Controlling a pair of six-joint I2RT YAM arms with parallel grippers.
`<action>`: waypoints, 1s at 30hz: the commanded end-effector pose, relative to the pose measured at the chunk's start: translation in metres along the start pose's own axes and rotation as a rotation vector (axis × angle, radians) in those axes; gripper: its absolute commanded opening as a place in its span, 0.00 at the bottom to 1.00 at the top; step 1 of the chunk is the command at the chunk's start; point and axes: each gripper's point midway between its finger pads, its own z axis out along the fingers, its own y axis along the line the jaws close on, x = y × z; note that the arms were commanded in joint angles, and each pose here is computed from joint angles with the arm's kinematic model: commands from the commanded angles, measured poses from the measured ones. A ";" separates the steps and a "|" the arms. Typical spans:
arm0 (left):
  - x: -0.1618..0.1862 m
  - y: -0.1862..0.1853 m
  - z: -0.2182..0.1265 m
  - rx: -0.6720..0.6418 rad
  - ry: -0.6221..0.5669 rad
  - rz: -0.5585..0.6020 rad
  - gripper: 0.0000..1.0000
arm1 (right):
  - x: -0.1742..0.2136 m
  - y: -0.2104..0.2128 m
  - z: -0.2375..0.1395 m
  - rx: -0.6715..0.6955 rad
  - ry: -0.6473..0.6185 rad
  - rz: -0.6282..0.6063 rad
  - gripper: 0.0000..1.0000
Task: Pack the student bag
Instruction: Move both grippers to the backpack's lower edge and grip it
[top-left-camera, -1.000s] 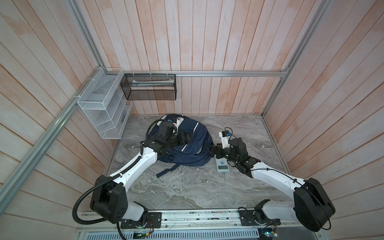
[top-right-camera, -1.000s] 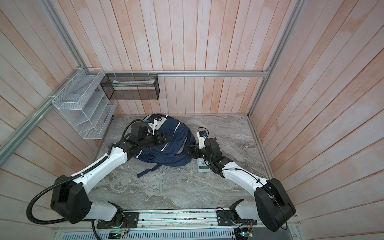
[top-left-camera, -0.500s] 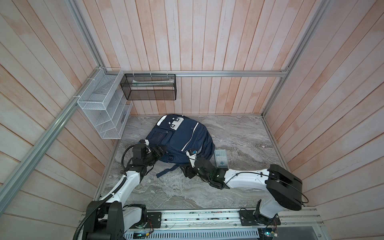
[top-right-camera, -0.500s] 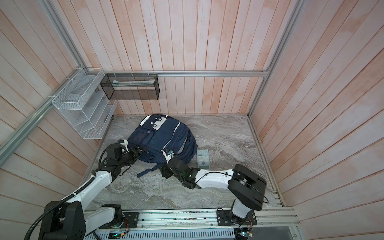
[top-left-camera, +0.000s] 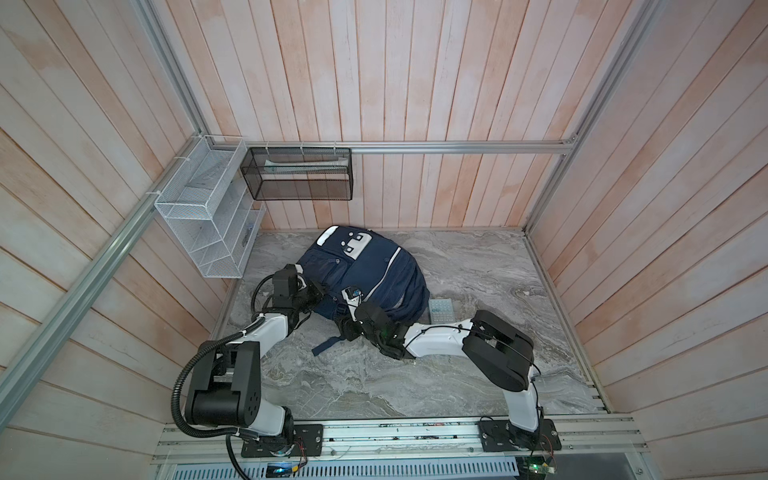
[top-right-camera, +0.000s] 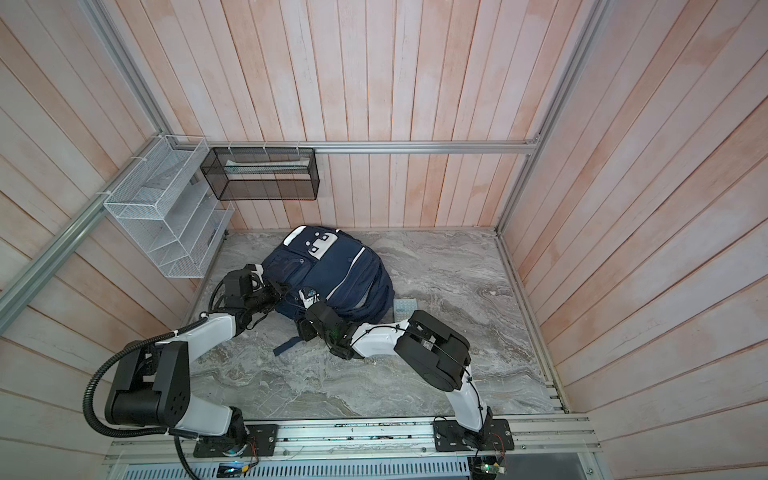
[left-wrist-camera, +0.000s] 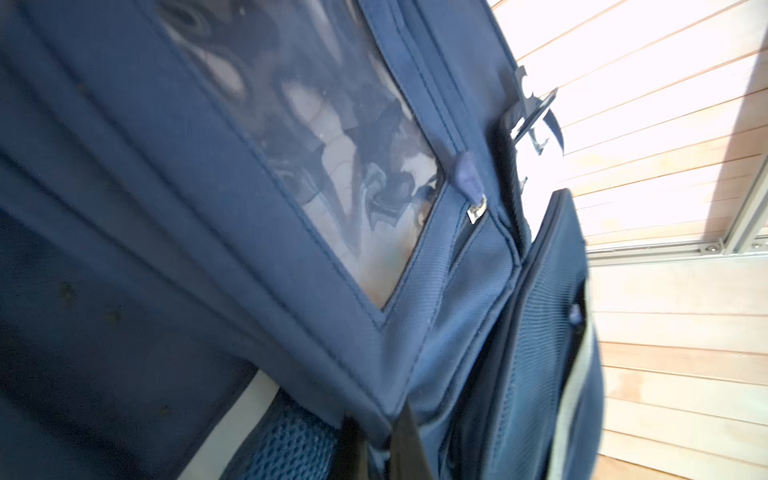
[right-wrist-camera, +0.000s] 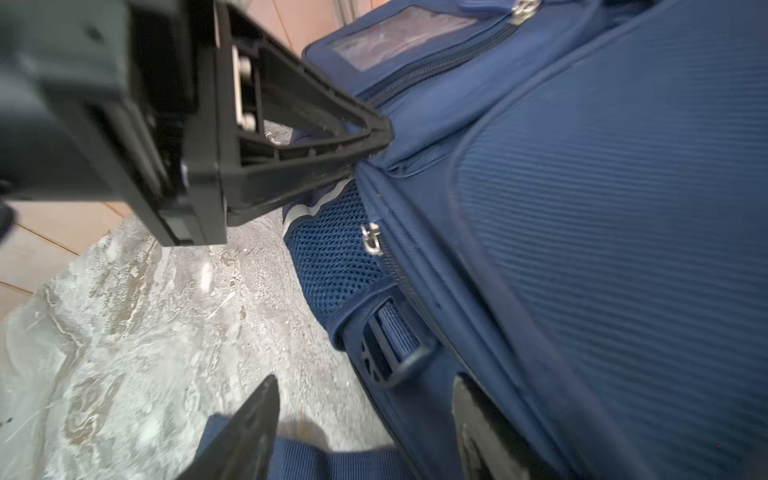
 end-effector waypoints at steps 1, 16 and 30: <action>0.007 -0.033 -0.012 0.104 0.026 0.018 0.00 | -0.023 -0.016 0.019 0.062 -0.056 -0.019 0.68; 0.066 -0.043 -0.034 0.151 0.153 -0.012 0.00 | -0.064 -0.053 0.017 0.134 -0.182 -0.008 0.00; 0.031 -0.028 -0.040 0.108 0.081 -0.004 0.00 | 0.007 -0.086 -0.060 0.056 0.067 -0.019 0.00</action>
